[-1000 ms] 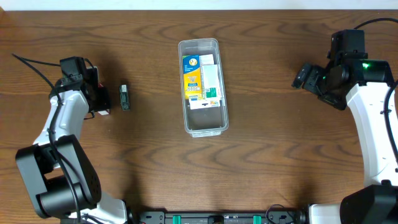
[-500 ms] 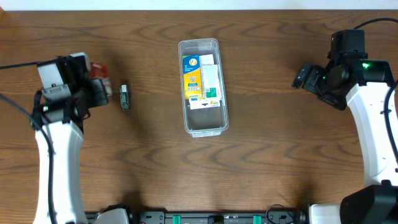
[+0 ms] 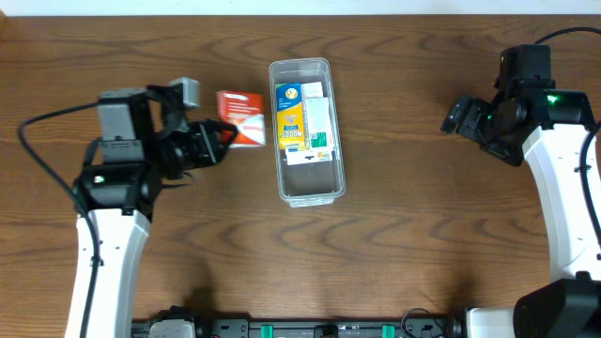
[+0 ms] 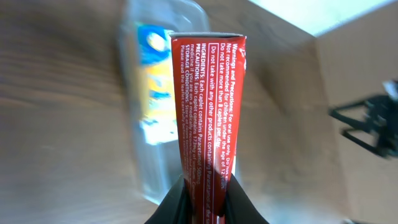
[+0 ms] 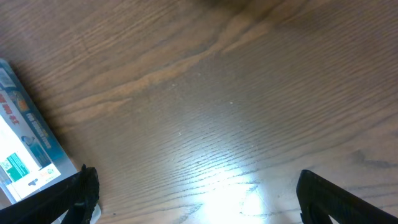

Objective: Pack container
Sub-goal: 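Carry red box with left gripper over the container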

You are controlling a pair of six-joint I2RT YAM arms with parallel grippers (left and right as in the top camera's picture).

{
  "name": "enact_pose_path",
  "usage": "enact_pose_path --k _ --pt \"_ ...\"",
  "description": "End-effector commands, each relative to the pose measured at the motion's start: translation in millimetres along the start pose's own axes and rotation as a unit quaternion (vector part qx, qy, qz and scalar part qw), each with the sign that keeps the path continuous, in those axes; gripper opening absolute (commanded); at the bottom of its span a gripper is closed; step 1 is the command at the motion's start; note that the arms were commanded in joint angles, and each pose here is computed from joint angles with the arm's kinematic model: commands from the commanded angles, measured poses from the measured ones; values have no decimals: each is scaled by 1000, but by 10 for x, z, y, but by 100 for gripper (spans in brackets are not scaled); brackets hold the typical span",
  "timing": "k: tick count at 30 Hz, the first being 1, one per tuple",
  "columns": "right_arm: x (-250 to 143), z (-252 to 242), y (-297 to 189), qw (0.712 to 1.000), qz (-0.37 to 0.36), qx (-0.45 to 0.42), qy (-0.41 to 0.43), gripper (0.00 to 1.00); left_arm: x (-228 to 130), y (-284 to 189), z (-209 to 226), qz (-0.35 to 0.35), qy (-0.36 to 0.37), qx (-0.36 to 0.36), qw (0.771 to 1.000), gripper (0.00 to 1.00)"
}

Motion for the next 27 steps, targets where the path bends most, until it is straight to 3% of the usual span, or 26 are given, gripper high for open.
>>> enact_pose_path --k 1,7,12,20,27 --pt "21 -9 -34 1000 -4 3 7 99 -195 135 -231 37 -35 -48 998 13" --pt "21 -9 -34 1000 -4 3 7 99 -632 418 -383 101 -39 -39 993 13" --pt "21 -9 -34 1000 -4 3 7 99 -853 682 -375 108 -38 -13 993 13" --pt "21 -9 -34 1000 -4 3 7 99 -1006 972 -225 88 -81 23 993 14" --pt "21 -9 -34 1000 -4 3 7 99 -897 1219 -281 60 -57 4 997 15"
Point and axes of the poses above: each gripper's point midway between its finger pads, its own y axis out along the fingers, its own z axis along the line the jaws close on, x = y × z, the point moved 1 cm from there along -y, back along the fingers, and after that the axes turned 13 degrees about y, right-handed, at the moved point
